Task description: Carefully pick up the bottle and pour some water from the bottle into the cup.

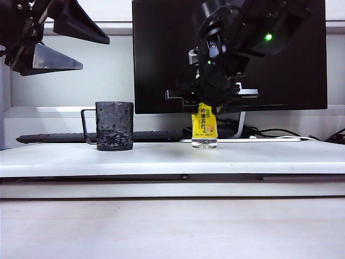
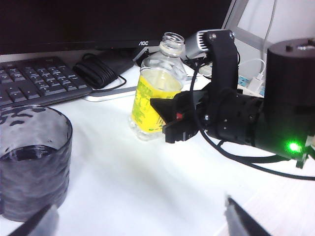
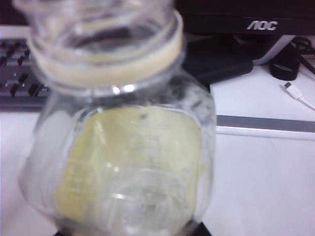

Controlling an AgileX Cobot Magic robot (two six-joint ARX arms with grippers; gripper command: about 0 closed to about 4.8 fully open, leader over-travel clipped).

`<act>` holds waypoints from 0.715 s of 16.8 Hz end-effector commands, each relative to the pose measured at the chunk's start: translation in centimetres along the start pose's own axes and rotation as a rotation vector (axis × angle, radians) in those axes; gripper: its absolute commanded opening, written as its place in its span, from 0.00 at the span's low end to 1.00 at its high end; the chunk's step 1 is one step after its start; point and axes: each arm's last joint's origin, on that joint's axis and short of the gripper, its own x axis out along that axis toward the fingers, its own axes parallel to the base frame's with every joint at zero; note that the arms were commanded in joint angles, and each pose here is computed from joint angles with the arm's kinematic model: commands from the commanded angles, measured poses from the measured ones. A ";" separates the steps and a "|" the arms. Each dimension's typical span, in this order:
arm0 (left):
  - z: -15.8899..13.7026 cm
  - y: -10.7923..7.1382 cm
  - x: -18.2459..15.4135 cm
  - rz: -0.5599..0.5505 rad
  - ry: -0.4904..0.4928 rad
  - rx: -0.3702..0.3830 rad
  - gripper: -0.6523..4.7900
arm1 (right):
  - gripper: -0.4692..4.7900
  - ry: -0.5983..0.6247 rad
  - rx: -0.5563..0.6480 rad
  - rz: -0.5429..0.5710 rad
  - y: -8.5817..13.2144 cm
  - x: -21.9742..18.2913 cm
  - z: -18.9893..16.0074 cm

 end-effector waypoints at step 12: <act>0.3 -0.2 -0.1 -0.031 -0.011 0.006 1.00 | 0.71 0.079 -0.025 0.013 -0.3 -0.1 -1.4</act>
